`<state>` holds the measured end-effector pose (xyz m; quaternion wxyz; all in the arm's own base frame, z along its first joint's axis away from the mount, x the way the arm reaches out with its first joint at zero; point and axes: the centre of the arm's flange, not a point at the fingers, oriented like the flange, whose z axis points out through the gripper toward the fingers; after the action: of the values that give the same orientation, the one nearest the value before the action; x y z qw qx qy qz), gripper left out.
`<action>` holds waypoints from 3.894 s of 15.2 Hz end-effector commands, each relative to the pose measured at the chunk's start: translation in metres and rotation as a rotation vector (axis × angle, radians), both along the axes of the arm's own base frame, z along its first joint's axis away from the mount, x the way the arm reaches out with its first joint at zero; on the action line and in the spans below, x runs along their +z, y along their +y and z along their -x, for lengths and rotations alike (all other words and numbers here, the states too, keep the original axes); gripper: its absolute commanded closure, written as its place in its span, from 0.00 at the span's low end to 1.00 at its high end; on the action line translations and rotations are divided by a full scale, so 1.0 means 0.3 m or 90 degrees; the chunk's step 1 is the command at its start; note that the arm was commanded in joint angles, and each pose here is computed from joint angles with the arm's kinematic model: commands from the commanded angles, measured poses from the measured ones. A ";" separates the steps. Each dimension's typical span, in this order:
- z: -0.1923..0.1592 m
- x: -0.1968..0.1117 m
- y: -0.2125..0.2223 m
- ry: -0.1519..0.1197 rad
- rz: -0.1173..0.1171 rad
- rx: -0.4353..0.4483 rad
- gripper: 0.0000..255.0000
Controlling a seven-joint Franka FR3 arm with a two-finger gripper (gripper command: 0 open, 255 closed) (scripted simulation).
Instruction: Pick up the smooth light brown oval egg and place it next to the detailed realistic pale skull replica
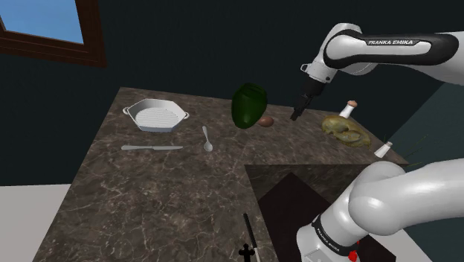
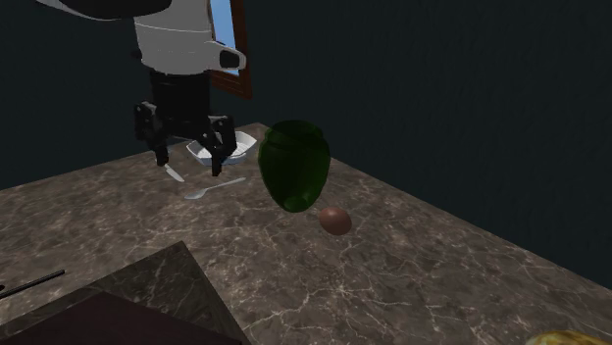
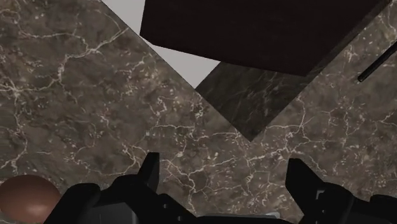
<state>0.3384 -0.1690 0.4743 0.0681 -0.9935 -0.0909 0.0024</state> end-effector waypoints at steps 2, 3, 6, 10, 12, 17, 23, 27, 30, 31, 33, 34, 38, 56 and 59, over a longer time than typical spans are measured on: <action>-0.043 -0.064 -0.107 -0.008 0.000 0.042 0.00; -0.059 -0.087 -0.140 -0.010 -0.001 0.055 0.00; -0.112 -0.158 -0.238 -0.017 -0.002 0.094 0.00; -0.194 -0.251 -0.363 -0.026 -0.004 0.147 0.00; -0.239 -0.298 -0.422 -0.031 -0.005 0.173 0.00; -0.364 -0.413 -0.563 -0.043 -0.008 0.239 0.00; -0.535 -0.548 -0.712 -0.057 -0.010 0.318 0.00; -0.643 -0.625 -0.788 -0.065 -0.012 0.363 0.00; -0.643 -0.677 -0.780 -0.065 -0.012 0.363 0.00; -0.643 -0.695 -0.777 -0.065 -0.012 0.363 0.00; -0.643 -0.730 -0.772 -0.065 -0.012 0.363 0.00; -0.643 -0.747 -0.770 -0.065 -0.012 0.363 0.00; -0.643 -0.757 -0.768 -0.065 -0.012 0.363 0.00; -0.643 -0.687 -0.768 -0.065 -0.012 0.363 1.00; -0.643 -0.634 -0.768 -0.065 -0.012 0.363 1.00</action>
<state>0.5315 -0.4001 0.2783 0.0693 -0.9260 -0.3700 -0.0292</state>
